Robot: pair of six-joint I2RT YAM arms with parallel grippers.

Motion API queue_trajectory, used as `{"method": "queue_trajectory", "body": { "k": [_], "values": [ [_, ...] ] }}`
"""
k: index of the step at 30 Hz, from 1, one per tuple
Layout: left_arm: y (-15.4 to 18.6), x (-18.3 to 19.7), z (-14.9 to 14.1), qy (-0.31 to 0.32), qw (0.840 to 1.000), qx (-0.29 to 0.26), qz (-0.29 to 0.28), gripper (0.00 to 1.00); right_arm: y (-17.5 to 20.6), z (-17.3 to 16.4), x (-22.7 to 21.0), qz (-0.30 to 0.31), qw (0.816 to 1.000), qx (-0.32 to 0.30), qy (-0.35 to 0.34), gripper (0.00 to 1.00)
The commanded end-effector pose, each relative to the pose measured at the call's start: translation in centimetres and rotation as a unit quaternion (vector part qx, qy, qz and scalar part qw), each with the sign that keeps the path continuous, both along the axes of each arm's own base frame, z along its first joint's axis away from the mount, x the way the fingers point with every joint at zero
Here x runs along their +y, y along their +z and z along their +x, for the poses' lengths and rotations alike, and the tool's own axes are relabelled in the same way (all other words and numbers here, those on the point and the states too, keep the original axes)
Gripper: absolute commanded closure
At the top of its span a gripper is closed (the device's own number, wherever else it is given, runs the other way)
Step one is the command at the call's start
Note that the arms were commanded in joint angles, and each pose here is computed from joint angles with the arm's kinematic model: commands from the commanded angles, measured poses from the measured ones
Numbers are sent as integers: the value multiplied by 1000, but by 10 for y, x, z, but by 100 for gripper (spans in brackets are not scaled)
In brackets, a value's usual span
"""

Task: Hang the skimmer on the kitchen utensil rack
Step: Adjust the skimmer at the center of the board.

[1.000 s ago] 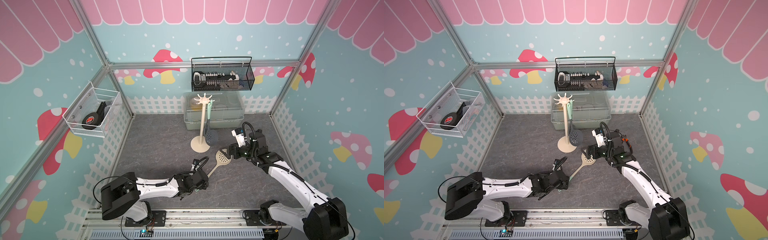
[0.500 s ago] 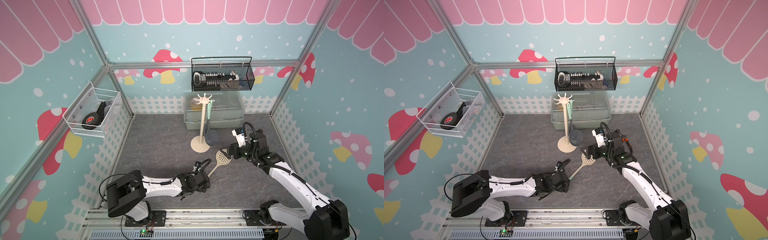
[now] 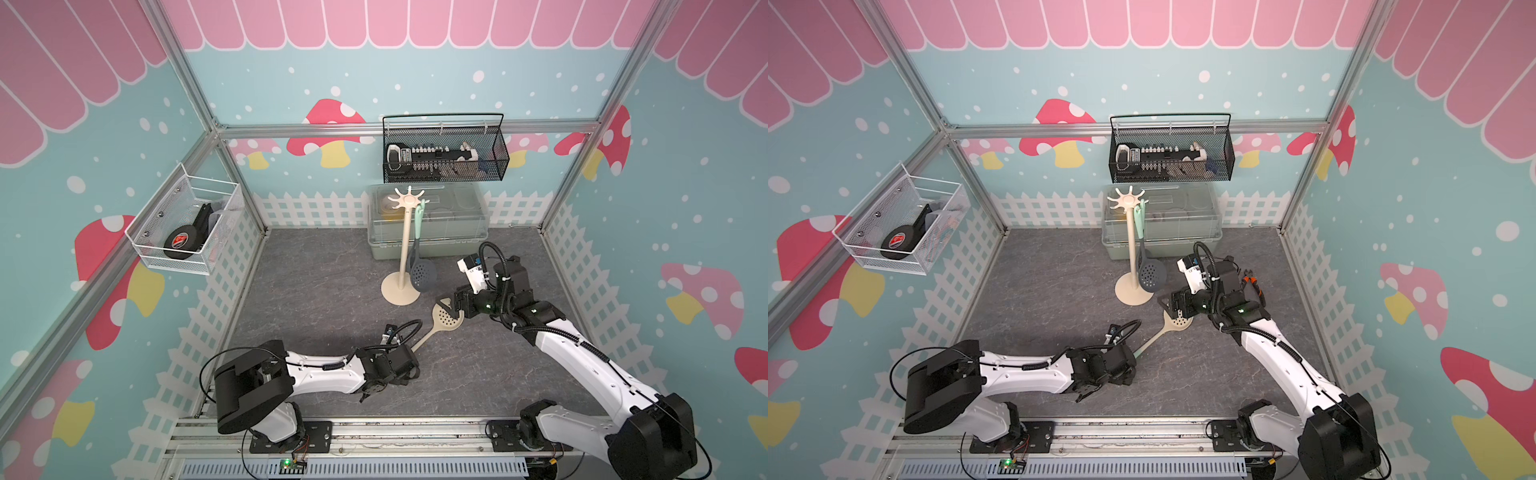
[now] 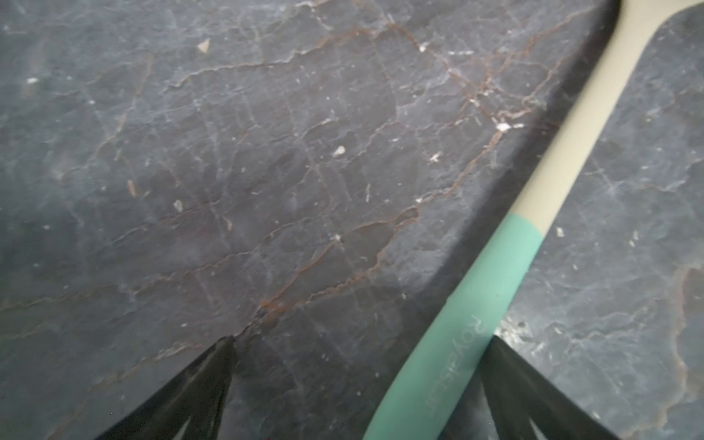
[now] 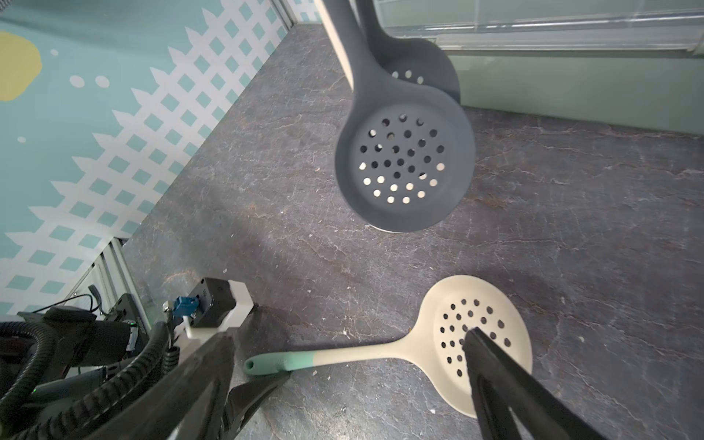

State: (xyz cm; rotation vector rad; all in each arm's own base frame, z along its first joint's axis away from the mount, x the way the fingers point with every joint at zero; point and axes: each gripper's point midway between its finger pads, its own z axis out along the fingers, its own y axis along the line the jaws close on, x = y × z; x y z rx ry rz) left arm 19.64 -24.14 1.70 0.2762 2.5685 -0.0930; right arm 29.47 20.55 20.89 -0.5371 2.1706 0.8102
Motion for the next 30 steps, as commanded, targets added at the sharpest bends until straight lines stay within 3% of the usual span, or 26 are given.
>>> {"method": "queue_trajectory", "body": {
  "k": [1,11,22,30],
  "values": [
    [-9,36,2,45,998,0,46,1,-3,-9,12,-19,999,-2,41,5],
    [-1,52,42,101,994,-17,42,1,-33,-37,44,-66,988,24,139,9],
    [16,84,81,141,989,-42,15,1,-61,-40,63,-128,976,14,177,15],
    [25,83,98,135,990,-43,-15,1,-85,-26,71,-210,959,-2,193,28]
  ]
}}
